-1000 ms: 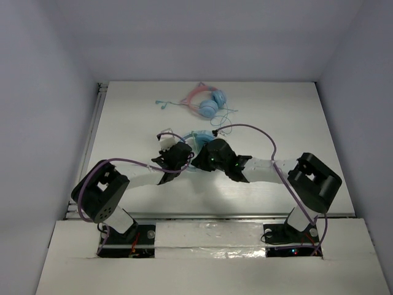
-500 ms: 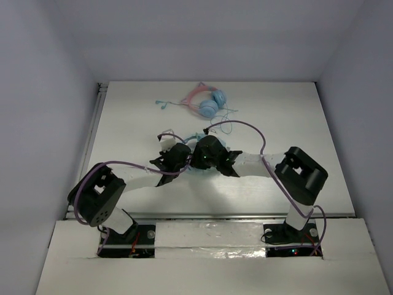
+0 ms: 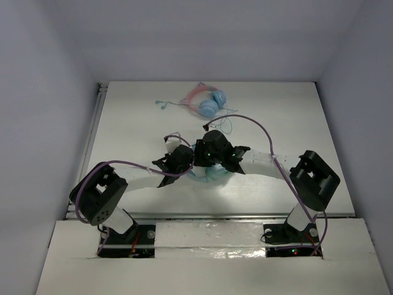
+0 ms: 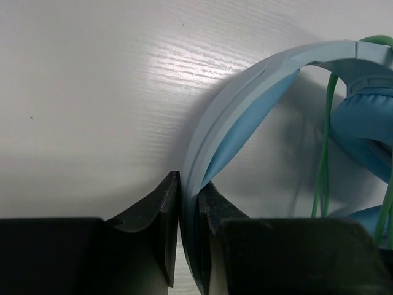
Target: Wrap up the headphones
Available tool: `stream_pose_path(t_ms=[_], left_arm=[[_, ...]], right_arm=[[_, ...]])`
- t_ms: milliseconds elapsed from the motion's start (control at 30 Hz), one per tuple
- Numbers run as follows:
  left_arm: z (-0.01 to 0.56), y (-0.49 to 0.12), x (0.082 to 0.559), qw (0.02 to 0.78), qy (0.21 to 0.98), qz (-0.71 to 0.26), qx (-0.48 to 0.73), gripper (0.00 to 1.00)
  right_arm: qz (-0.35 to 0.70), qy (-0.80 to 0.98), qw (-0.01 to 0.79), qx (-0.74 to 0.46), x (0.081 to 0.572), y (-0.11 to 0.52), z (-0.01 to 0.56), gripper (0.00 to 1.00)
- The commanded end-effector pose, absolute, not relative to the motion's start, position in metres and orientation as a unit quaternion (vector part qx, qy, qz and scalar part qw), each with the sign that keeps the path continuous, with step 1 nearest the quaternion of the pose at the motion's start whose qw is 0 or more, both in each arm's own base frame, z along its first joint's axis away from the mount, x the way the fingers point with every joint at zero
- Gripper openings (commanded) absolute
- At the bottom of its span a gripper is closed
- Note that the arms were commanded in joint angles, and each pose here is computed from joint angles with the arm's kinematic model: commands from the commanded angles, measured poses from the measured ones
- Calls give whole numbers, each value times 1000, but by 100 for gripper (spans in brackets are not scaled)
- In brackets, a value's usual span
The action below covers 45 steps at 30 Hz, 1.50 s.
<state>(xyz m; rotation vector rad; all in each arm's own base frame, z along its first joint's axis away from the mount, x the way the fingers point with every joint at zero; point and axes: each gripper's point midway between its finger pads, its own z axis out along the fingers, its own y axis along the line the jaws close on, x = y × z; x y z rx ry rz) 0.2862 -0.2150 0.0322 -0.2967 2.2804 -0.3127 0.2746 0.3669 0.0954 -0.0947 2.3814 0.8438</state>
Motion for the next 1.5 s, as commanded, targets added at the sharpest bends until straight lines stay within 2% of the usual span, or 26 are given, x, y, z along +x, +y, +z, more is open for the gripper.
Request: stream_pose_path(t_ms=[0,167,433,533,567,633,667,700,767,867,900,933,967,1000,1100,1167,1200,1233,1333,1367,1400,1467], left_arm=[[44,-235,293,399,895,-161,-118,0],[38,-231,292,396,898,-148,-118,0],[43,-228,298,404,897,-131,-118,0],[40,-229,299,403,899,-126,-115,0],[40,-229,300,403,899,-126,-114,0],[39,-228,301,403,901,-119,-112,0],[38,-227,301,403,901,-116,-112,3],[38,-226,302,405,901,-112,-109,14],[38,-221,303,409,901,-97,-111,26],[46,-213,306,420,895,-89,-120,38],[50,-212,306,424,893,-90,-122,50],[61,-209,307,435,887,-91,-126,57],[67,-208,308,441,884,-92,-127,68],[76,-207,309,449,879,-96,-128,72],[111,-202,312,477,863,-105,-130,78],[147,-200,311,503,844,-130,-134,79],[160,-199,310,514,837,-138,-128,79],[186,-196,307,533,821,-159,-130,79],[237,-186,297,571,788,-194,-125,85],[249,-183,294,580,779,-203,-125,89],[260,-180,290,589,770,-212,-123,90],[291,-169,281,613,744,-233,-129,91]], right_arm=[[327,873,362,-27,304,377,131,33],[333,851,406,0,326,378,158,35],[237,846,476,49,356,320,167,32],[219,847,481,52,355,305,165,23],[218,843,488,56,357,298,171,12],[214,842,493,56,355,289,173,6],[211,841,496,52,354,287,175,2],[216,835,503,52,352,284,185,0],[217,833,507,44,348,281,191,0],[207,836,506,44,342,269,193,1],[202,834,511,48,342,264,195,2],[205,827,521,56,341,256,206,3],[200,825,524,60,340,247,207,6],[202,820,531,61,338,243,214,8],[211,793,568,70,328,223,250,21],[230,763,599,81,315,206,285,29],[222,754,612,86,311,195,293,39],[223,744,623,93,305,186,303,44],[218,700,668,126,281,144,339,66],[214,688,679,138,274,131,346,90],[217,660,698,175,262,107,361,97],[225,636,706,214,253,90,359,100]])
